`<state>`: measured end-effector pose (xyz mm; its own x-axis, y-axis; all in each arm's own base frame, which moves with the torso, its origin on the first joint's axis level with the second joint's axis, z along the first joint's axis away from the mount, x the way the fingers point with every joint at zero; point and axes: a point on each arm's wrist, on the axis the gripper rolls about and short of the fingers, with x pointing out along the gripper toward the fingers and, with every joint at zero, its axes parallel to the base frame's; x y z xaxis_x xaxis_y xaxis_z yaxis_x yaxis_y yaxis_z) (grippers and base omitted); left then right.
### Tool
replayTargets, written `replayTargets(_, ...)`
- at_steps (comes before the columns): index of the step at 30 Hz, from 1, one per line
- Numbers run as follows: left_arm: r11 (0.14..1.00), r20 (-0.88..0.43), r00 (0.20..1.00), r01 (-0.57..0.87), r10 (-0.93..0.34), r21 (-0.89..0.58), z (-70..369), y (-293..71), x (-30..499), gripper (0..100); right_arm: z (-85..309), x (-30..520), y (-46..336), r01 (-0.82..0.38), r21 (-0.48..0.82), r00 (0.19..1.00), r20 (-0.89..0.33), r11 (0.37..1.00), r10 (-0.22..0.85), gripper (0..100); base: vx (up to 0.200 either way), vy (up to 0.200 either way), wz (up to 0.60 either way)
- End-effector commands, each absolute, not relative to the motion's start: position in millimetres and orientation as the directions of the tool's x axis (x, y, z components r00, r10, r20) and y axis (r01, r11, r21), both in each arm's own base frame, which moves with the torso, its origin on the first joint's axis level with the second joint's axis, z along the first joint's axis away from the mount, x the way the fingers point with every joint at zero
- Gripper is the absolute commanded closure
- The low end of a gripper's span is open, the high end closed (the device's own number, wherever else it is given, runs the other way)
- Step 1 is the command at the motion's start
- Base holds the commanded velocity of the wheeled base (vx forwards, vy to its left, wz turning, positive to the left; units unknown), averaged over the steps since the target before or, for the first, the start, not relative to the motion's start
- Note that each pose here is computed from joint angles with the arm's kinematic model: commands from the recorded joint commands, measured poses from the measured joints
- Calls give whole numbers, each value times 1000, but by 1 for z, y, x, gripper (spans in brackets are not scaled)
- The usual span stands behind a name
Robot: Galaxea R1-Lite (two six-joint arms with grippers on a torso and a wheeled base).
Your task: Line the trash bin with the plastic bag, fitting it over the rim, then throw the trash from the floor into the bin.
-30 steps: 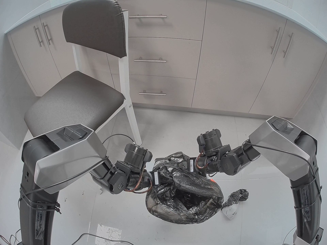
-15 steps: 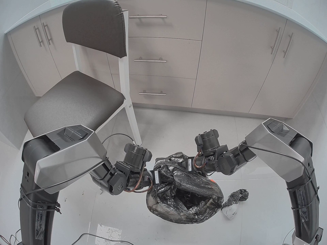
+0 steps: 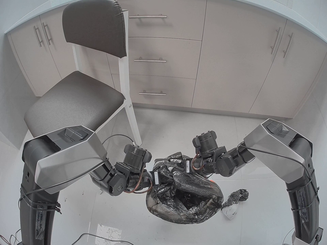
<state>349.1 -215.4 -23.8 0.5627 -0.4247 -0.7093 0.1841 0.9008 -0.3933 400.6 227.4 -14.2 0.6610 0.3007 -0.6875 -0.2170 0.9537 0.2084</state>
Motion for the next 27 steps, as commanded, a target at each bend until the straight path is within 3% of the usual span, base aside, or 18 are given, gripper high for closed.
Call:
replayTargets(1, 901, -710, 562, 184, -425, -394, -24, -215, 349, 100, -13, 395, 230, -231, 208, 646, -697, 950, 310, 100, 0, 0, 0)
replayTargets(7, 901, -710, 562, 183, -425, -394, -24, -215, 349, 100, -17, 385, 231, -261, 238, 534, -772, 936, 345, 100, 0, 0, 0)
replayTargets(18, 900, -710, 561, 182, -426, -396, -24, -215, 349, 100, -31, 401, 232, -253, 246, 534, -771, 935, 348, 100, 0, 0, 0)
replayTargets(27, 900, -710, 561, 181, -426, -397, -24, -215, 349, 100, -35, 417, 226, -203, 215, 466, -837, 955, 287, 100, 0, 0, 0)
